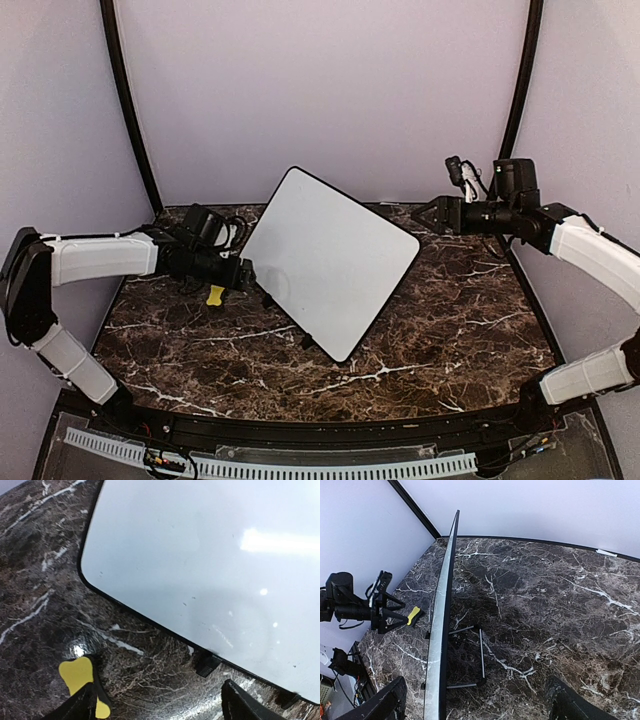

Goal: Erase the whiteboard
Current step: Move the whiteboard to the center of the board.

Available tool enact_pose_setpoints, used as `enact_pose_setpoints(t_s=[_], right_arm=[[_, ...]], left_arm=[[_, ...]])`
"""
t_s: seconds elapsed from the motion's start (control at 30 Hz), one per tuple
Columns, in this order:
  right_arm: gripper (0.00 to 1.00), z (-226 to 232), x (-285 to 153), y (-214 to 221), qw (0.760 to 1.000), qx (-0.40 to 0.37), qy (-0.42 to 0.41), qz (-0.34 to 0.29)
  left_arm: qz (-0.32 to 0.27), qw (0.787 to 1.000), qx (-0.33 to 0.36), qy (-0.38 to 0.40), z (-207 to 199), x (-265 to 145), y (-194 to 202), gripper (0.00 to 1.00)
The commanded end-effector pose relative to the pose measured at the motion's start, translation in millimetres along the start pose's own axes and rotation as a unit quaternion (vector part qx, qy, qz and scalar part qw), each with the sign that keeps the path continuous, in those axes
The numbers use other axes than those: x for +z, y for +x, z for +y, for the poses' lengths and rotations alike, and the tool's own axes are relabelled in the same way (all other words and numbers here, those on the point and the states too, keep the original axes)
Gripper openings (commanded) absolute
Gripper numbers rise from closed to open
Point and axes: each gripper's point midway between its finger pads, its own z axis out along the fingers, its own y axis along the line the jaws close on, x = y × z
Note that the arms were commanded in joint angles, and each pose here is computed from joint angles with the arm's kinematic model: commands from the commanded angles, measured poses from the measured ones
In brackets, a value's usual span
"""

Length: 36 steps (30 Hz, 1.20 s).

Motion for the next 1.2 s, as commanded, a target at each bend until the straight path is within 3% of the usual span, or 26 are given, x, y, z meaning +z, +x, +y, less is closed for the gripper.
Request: enact_pose_setpoints(t_s=[0.0, 0.37, 0.8, 1.17], right_arm=[[0.92, 0.7, -6.3, -12.6, 1.0, -0.007, 0.002, -0.026], [0.92, 0.1, -8.8, -14.1, 0.999, -0.009, 0.003, -0.031], [0.92, -4.9, -10.0, -15.7, 0.999, -0.005, 0.009, -0.035], [0.92, -14.5, -19.3, -21.1, 0.998, 0.001, 0.034, -0.053]], left_arm=[[0.053, 0.996, 0.07, 0.003, -13.2, 18.4, 22.7, 0.81], [0.096, 0.987, 0.13, 0.014, -42.0, 48.7, 41.4, 0.7], [0.115, 0.984, 0.137, 0.016, -46.8, 69.9, 49.2, 0.57], [0.111, 0.985, 0.131, 0.026, -55.2, 82.7, 44.5, 0.36]])
